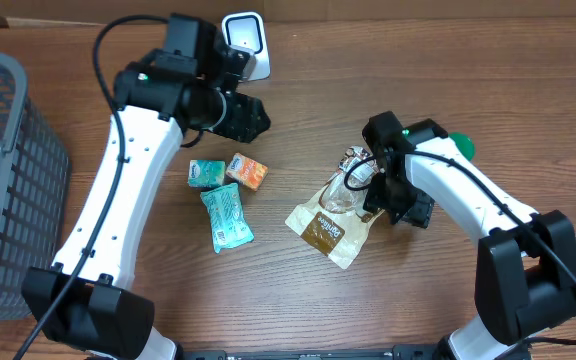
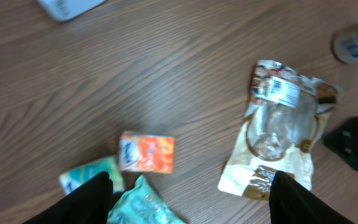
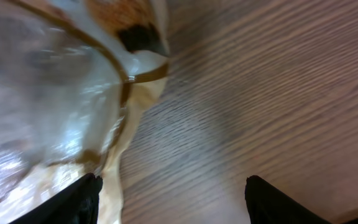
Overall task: Scan the item barcode
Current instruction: 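Lift the snack bag upright while the left gripper approaches it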
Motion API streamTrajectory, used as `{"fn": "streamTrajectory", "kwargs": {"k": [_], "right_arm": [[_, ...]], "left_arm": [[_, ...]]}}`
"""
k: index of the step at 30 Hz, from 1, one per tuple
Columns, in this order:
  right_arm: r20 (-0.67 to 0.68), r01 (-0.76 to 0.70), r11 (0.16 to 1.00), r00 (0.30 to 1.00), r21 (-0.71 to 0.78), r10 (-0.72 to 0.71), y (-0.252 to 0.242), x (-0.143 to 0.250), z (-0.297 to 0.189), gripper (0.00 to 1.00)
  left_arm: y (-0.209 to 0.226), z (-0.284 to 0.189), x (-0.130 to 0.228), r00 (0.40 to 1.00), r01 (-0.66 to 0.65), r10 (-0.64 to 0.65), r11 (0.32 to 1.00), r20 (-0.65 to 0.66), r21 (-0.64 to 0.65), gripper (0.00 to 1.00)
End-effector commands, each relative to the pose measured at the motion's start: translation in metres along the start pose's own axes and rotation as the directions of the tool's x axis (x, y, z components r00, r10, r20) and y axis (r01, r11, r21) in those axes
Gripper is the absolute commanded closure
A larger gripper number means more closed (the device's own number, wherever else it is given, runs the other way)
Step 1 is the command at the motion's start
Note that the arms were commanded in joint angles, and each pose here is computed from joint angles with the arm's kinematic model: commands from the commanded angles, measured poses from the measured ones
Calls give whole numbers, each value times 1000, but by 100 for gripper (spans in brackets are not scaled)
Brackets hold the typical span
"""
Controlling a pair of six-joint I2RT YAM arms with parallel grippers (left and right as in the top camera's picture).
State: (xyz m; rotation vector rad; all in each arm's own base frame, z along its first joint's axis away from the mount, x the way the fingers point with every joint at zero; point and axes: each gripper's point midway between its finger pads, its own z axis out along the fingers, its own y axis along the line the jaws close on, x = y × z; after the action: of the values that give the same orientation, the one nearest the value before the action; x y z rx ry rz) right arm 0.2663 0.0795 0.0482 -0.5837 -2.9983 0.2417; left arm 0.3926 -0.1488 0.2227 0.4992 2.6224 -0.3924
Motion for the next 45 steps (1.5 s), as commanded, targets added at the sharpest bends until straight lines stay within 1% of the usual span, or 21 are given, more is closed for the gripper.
{"fn": "streamTrajectory", "kwargs": {"k": [1, 5, 10, 11, 13, 14, 16, 18, 19, 22, 26, 28, 30, 33, 35, 38, 42, 45], "right_arm": [[16, -19, 1000, 1000, 11, 19, -2, -2, 13, 30], [50, -11, 1000, 999, -19, 12, 5, -9, 22, 35], [65, 3, 1000, 998, -30, -1, 7, -11, 31, 35], [70, 18, 999, 997, -44, -14, 11, -12, 31, 35], [73, 101, 988, 993, -119, -93, 27, -13, 30, 34], [72, 159, 969, 986, -191, -148, 42, -12, 27, 32], [80, 230, 921, 973, -315, -216, 66, -9, 21, 31], [99, 273, 860, 962, -431, -256, 90, -7, 11, 31], [111, 280, 840, 960, -465, -259, 97, -8, 7, 31], [188, 312, 785, 950, -536, -249, 117, -21, -5, 31], [265, 370, 748, 928, -551, -263, 127, -32, -13, 31], [295, 424, 705, 905, -568, -307, 133, -29, -18, 31], [300, 447, 676, 894, -586, -332, 136, -25, -22, 31], [281, 429, 660, 903, -617, -324, 136, -27, -35, 32], [267, 404, 654, 914, -639, -304, 132, -33, -48, 35], [251, 364, 657, 932, -660, -264, 121, -43, -66, 35], [217, 312, 658, 950, -685, -225, 106, -53, -76, 36], [185, 277, 673, 961, -686, -207, 96, -56, -73, 36]], "left_arm": [[-11, -1, -6, 998, -53, 52, 998, 16, 18, 32], [-12, -1, -7, 998, -56, 55, 998, 19, 19, 30], [-12, -1, -6, 999, -44, 44, 999, 16, 20, 29], [-12, -1, -6, 999, -44, 44, 999, 16, 20, 29], [-12, -1, -7, 999, -45, 45, 999, 17, 20, 28], [-12, -1, -7, 999, -45, 44, 999, 18, 19, 29], [-12, -1, -6, 999, -45, 44, 999, 16, 20, 29], [-12, -1, -6, 999, -44, 44, 999, 14, 19, 29], [-12, -1, -5, 999, -44, 43, 999, 12, 20, 30], [-12, -1, -3, 999, -41, 41, 999, 1, 20, 30], [-13, -1, -2, 999, -39, 40, 999, -3, 21, 31], [-14, -1, -1, 999, -33, 33, 999, -4, 27, 36], [-14, 1, 0, 1000, -3, 4, 1000, -11, 29, 41], [-14, 10, 8, 997, 66, -64, 997, -37, 30, 56], [-12, 21, 16, 990, 131, -129, 991, -64, 26, 68], [-12, 42, 29, 969, 231, -226, 972, -104, 37, 96], [-28, 75, 40, 951, 294, -270, 942, -153, 162, 96], [-33, 95, 47, 927, 352, -311, 914, -211, 203, 96]]}}
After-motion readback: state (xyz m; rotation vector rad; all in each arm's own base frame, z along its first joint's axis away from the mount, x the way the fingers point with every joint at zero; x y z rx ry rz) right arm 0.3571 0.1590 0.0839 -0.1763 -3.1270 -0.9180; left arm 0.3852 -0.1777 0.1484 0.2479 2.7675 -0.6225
